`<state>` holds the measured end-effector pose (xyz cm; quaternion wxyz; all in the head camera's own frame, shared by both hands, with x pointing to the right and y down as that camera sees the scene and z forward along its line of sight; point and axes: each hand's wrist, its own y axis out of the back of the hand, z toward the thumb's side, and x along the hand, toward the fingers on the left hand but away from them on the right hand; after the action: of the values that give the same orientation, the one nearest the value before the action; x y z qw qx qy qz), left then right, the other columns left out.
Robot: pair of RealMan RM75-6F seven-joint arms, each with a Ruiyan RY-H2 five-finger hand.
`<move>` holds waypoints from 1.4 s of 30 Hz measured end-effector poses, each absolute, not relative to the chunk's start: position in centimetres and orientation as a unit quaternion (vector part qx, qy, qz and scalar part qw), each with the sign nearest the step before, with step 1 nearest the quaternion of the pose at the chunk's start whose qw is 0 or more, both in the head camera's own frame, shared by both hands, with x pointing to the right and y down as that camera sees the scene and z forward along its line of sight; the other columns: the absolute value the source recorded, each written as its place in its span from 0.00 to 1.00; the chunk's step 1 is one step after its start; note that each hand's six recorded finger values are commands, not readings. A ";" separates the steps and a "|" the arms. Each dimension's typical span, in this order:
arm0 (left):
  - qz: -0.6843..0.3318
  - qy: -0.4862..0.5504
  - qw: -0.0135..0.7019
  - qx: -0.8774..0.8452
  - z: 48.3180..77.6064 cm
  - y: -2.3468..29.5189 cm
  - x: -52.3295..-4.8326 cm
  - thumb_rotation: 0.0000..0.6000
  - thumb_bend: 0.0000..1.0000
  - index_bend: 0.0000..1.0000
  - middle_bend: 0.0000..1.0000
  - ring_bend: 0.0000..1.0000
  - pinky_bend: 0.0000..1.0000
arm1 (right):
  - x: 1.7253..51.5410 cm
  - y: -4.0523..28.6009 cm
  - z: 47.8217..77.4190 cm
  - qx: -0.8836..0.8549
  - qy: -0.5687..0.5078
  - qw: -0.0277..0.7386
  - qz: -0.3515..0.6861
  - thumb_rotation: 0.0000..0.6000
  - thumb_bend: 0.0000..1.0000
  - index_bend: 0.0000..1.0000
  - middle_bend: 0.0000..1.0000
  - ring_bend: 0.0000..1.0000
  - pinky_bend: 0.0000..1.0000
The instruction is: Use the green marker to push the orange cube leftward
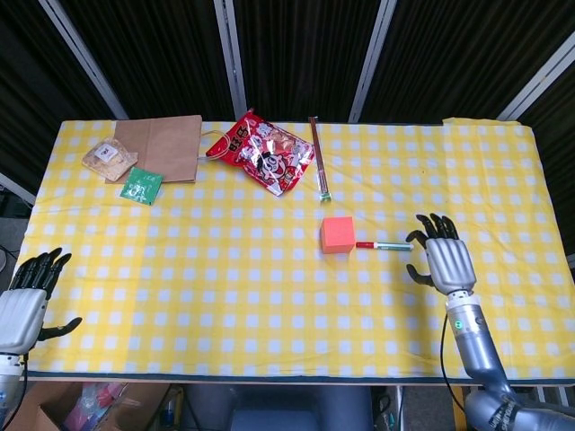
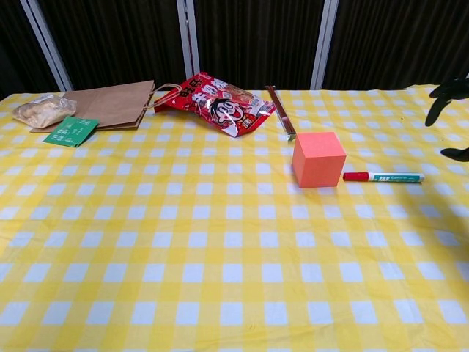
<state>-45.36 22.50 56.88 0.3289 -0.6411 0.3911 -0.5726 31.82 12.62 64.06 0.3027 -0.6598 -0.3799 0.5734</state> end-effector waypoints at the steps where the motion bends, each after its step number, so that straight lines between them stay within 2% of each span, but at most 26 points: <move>1: -0.573 0.391 0.327 -0.642 56.9 22.5 -45.4 1.00 0.01 0.00 0.00 0.00 0.00 | 31.5 12.2 64.8 -0.657 -0.378 0.302 0.578 1.00 0.36 0.39 0.14 0.00 0.01; 13: -0.572 0.393 0.311 -0.649 57.3 22.1 -45.3 1.00 0.01 0.00 0.00 0.00 0.00 | 30.4 9.4 69.8 -0.636 -0.371 0.288 0.612 1.00 0.36 0.39 0.14 0.00 0.01; 22: -0.574 0.396 0.304 -0.649 57.3 22.2 -45.4 1.00 0.01 0.00 0.00 0.00 0.00 | 31.7 9.7 72.8 -0.622 -0.367 0.266 0.638 1.00 0.36 0.39 0.15 0.00 0.01; 42: -0.574 0.394 0.304 -0.650 57.5 22.1 -45.1 1.00 0.01 0.00 0.00 0.00 0.00 | 33.1 10.5 74.3 -0.617 -0.374 0.242 0.650 1.00 0.36 0.41 0.16 0.00 0.01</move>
<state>-45.13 22.12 57.50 0.3038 -0.6499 0.3944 -0.5743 33.10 10.48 74.25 0.2417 -0.6165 -0.3736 0.6495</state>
